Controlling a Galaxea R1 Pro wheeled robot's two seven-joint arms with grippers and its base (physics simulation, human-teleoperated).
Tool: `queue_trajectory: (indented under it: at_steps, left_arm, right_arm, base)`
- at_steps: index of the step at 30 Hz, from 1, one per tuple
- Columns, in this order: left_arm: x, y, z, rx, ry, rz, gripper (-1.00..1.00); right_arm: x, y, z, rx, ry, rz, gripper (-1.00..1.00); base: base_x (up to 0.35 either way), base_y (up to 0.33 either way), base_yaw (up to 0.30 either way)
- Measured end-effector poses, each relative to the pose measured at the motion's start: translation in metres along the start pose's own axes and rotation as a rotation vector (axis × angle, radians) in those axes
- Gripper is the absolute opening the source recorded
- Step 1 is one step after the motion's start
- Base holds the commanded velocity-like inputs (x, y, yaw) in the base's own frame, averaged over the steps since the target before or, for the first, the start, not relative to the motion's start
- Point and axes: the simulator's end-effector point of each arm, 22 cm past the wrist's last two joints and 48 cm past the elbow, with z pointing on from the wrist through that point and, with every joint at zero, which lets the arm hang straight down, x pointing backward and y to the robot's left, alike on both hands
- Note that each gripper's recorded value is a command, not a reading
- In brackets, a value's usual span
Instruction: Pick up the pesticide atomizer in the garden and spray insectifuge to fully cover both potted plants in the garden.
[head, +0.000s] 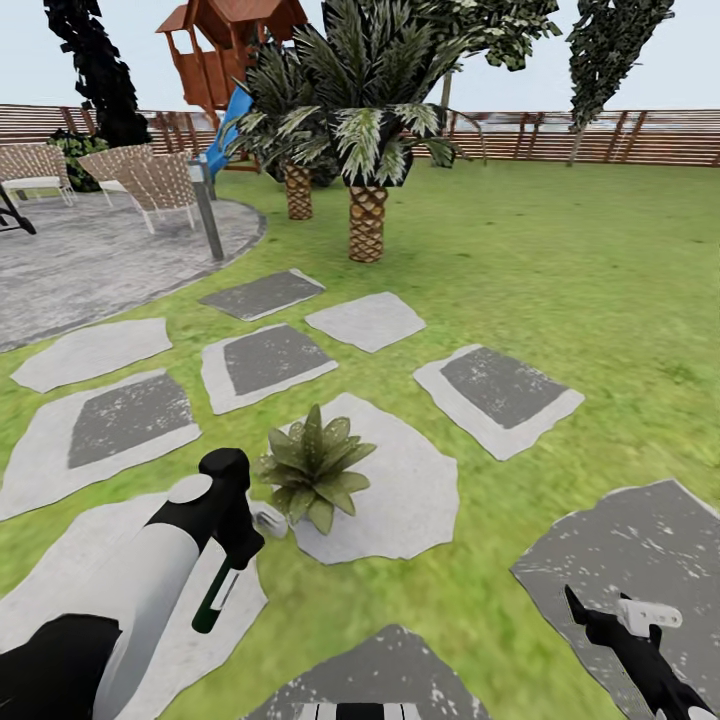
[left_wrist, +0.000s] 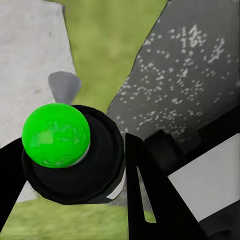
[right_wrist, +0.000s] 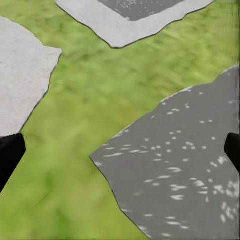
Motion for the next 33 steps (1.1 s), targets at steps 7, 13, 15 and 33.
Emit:
queue_trajectory:
  at_steps: [7, 13, 15, 33]
  left_arm:
    - [0.0010, 0.0000, 0.0008, 0.001, 0.002, -0.002, -1.00]
    - [0.0009, -0.0005, 0.0009, 0.002, 0.002, -0.002, -1.00]
    - [0.0011, -0.0001, 0.0009, 0.001, 0.002, -0.002, -1.00]
    - [0.0080, 0.0015, 0.0085, 0.002, 0.017, -0.012, -1.00]
  right_arm:
    - [-0.0007, 0.0005, 0.0000, -0.002, -0.002, -0.001, 1.00]
    - [-0.0011, 0.0005, 0.0001, -0.002, -0.003, -0.001, 1.00]
    - [-0.0011, 0.0005, 0.0001, -0.002, -0.003, 0.000, 1.00]
    - [-0.0006, 0.0006, 0.0004, -0.002, -0.002, 0.000, 1.00]
  base:
    - [0.074, -0.264, 0.000]
    - [0.176, -0.240, 0.000]
    - [0.179, -0.238, 0.004]
    - [-0.044, -0.240, 0.243]
